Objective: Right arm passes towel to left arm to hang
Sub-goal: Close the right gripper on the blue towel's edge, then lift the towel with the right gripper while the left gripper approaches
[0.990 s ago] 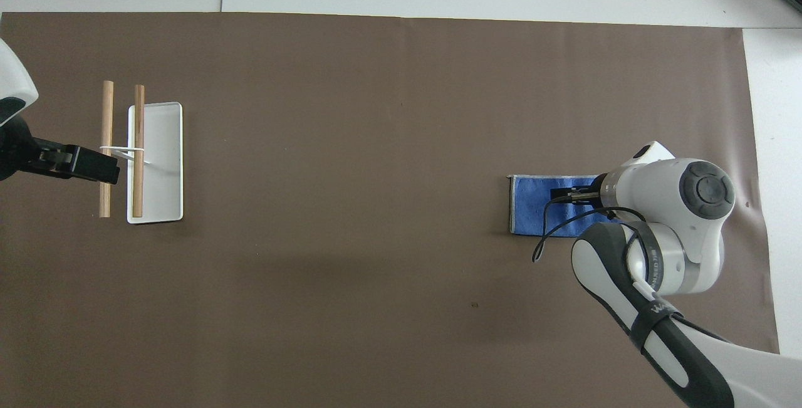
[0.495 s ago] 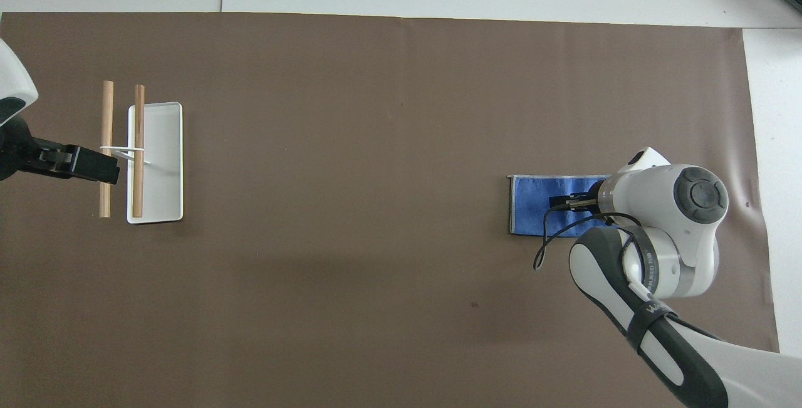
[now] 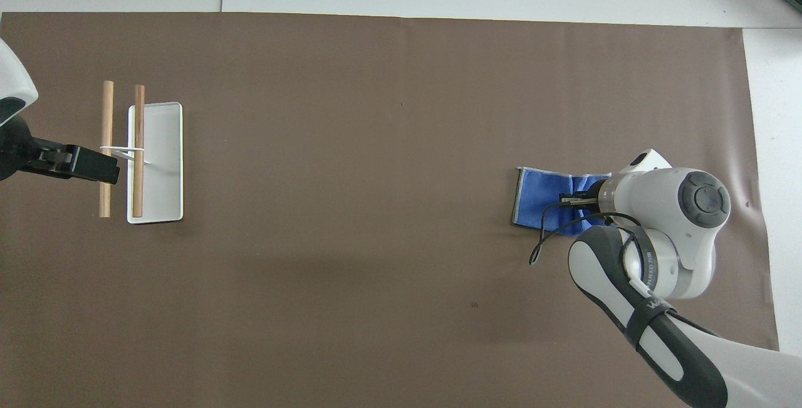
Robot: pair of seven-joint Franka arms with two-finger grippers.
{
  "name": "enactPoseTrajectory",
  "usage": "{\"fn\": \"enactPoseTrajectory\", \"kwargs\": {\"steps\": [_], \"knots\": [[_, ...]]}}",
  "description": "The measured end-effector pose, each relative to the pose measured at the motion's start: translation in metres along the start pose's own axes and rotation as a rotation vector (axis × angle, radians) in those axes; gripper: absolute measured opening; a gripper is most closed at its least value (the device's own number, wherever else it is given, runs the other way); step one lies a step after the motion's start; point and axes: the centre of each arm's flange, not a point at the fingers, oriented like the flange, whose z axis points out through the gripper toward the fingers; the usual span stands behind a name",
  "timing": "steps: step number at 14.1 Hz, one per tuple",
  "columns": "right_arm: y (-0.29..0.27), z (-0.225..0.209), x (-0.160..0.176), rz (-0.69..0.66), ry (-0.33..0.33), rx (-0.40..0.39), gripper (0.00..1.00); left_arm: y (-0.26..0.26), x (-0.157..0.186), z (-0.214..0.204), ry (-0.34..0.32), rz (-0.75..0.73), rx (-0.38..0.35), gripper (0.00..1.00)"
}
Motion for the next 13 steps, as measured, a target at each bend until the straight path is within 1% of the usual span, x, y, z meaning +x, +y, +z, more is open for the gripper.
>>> {"fn": "enactPoseTrajectory", "kwargs": {"steps": [1, 2, 3, 6, 9, 11, 13], "knots": [[-0.001, -0.001, 0.0, 0.006, 0.002, 0.006, 0.19, 0.0, 0.0, 0.0, 0.0, 0.0, 0.0, 1.0], [-0.002, -0.002, 0.002, 0.004, 0.005, 0.008, 0.11, 0.0, 0.0, 0.0, 0.0, 0.0, 0.0, 1.0], [-0.006, -0.003, 0.003, -0.003, 0.008, 0.009, 0.08, 0.0, 0.0, 0.0, 0.0, 0.0, 0.0, 1.0], [-0.024, -0.02, 0.016, -0.033, -0.019, 0.021, 0.08, 0.0, 0.0, 0.0, 0.0, 0.0, 0.0, 1.0], [-0.04, -0.067, 0.034, -0.048, -0.005, 0.051, 0.08, 0.0, 0.0, 0.0, 0.0, 0.0, 0.0, 1.0], [-0.056, -0.099, 0.039, -0.032, 0.017, 0.11, 0.08, 0.0, 0.0, 0.0, 0.0, 0.0, 0.0, 1.0], [-0.071, -0.132, 0.045, -0.012, 0.025, 0.181, 0.08, 0.0, 0.0, 0.0, 0.0, 0.0, 0.0, 1.0]]}}
